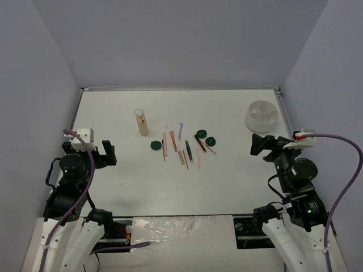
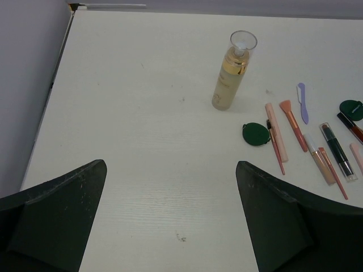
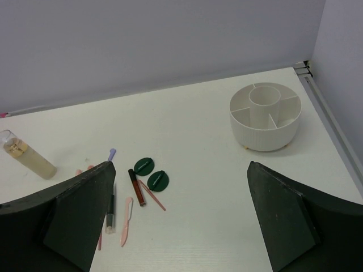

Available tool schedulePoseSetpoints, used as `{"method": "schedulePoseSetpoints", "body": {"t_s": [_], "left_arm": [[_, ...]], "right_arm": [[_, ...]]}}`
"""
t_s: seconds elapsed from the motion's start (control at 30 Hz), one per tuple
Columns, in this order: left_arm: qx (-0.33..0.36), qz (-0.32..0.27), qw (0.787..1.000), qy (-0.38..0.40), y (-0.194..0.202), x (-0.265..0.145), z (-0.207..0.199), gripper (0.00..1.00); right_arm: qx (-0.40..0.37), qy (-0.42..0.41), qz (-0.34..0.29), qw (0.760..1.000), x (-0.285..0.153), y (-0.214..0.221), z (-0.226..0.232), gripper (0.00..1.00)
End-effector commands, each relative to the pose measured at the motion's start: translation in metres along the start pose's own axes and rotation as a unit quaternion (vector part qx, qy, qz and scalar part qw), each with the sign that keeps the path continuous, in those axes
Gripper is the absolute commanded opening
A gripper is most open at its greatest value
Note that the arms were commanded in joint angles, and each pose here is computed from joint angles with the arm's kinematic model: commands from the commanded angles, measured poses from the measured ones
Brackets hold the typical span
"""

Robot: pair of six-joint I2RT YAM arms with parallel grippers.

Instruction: Organize the makeup

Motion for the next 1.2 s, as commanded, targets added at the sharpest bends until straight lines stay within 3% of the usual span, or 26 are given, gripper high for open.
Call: {"method": "schedulePoseSetpoints", "body": {"t_s": [0.0,0.3,0.5,0.77,0.93,1.17], "left_arm": [[-0.013,-0.029,0.999,0.009,-0.018,0.003,-0.005,0.97],[-0.016,-0.018,1.0,0.005,-0.015,0.005,-0.004,0.97],[-0.027,0.016,0.999,0.006,-0.013,0.013,-0.009,0.97],[-0.024,0.009,1.0,0.011,-0.054,0.026,-0.014,0.97],[-0.011,-0.001,1.0,0.003,-0.067,0.039,-0.013,0.97],[0.01,0.021,1.0,-0.018,-0.039,0.048,-0.005,0.97]], "right_arm": [[0.014,-0.022,-0.002,1.0,0.01,-0.004,0.012,1.0],[0.01,-0.09,0.07,0.993,0.025,0.022,0.038,1.0],[0.015,-0.092,0.16,0.983,0.056,0.048,0.049,1.0],[0.011,-0.115,0.292,0.949,0.11,0.11,0.073,0.97],[0.001,-0.096,0.309,0.946,0.143,0.135,0.071,0.87],[-0.015,-0.045,0.35,0.936,0.184,0.191,0.051,0.71]]}}
Point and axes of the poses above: each gripper's point midway between its finger pads, its own x axis out along the fingers, its own z axis along the line the jaws close on, y = z × x, the point moved 1 cm from there along -x, back along the fingers, and after that the axes turned 3 degrees about x, right-handed, at the moved point
